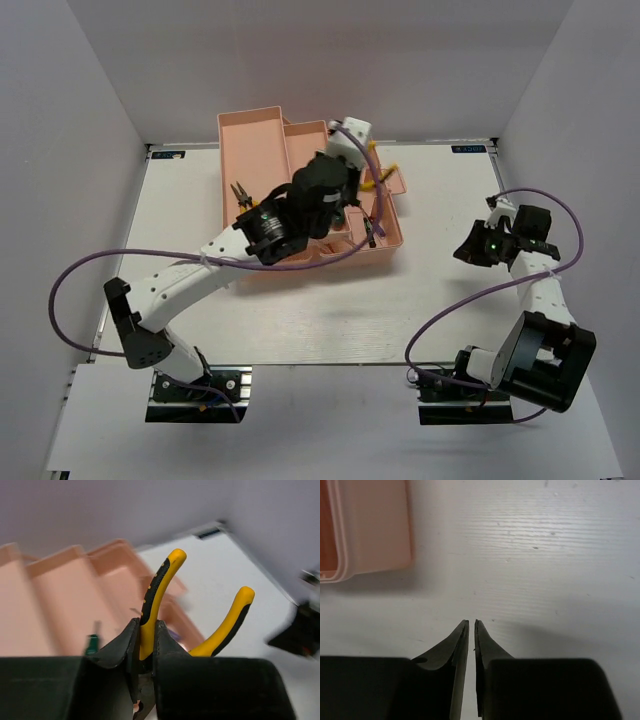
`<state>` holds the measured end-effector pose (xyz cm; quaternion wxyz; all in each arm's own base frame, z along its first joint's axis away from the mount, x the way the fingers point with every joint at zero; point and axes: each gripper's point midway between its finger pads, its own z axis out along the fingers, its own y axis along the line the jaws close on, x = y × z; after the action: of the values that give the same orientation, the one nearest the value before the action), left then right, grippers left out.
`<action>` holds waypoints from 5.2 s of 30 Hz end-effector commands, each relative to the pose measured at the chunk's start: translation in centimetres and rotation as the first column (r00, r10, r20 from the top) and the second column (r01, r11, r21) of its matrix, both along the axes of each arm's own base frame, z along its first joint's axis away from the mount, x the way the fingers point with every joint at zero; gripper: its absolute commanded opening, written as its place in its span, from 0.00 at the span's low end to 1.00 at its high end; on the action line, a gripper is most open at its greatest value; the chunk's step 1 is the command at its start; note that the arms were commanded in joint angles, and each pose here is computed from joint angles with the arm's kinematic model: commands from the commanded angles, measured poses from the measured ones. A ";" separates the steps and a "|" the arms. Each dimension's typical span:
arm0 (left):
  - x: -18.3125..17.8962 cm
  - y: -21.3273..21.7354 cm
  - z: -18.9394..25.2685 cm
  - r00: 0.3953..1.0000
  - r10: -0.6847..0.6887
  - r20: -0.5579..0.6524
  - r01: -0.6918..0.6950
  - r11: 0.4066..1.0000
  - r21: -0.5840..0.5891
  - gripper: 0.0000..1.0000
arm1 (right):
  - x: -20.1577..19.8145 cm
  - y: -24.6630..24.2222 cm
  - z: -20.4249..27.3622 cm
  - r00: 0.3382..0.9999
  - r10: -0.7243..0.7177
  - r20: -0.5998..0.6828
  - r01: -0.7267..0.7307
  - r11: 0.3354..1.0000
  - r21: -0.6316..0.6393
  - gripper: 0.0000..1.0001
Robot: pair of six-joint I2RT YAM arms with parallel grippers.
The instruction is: Sort the tools into containers
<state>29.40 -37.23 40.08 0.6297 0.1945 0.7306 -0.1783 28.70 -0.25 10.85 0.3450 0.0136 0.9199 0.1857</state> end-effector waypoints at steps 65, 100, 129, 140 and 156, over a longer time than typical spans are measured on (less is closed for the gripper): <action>15.9 33.8 -26.7 0.677 0.142 -0.722 -0.487 0.822 -0.295 0.60 | 13.9 15.6 4.1 0.843 0.537 -0.024 -0.534 0.842 0.080 0.52; 18.0 31.8 -18.9 0.767 0.313 -0.560 -0.446 0.888 -0.115 0.00 | 15.9 16.7 4.4 0.903 0.428 -0.025 -0.428 0.904 0.001 0.63; 19.6 27.6 -10.9 0.852 0.299 -0.430 -0.389 0.911 -0.136 0.00 | 11.1 17.6 -1.0 0.848 0.467 -0.251 -0.464 0.883 0.074 0.04; 19.5 23.7 -9.1 0.876 0.253 -0.411 -0.339 0.929 -0.151 0.00 | 11.3 19.6 0.7 0.843 0.491 -0.218 -0.489 0.870 0.066 0.00; 18.1 29.4 -7.8 0.778 0.476 -0.411 -0.570 0.809 -0.141 0.00 | 10.9 19.2 0.3 0.848 0.472 -0.242 -0.477 0.878 0.041 0.00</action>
<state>49.39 -8.99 27.20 0.4892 -0.1035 0.8605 -0.0972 41.78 15.49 10.52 0.1964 -0.1468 0.9489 0.1986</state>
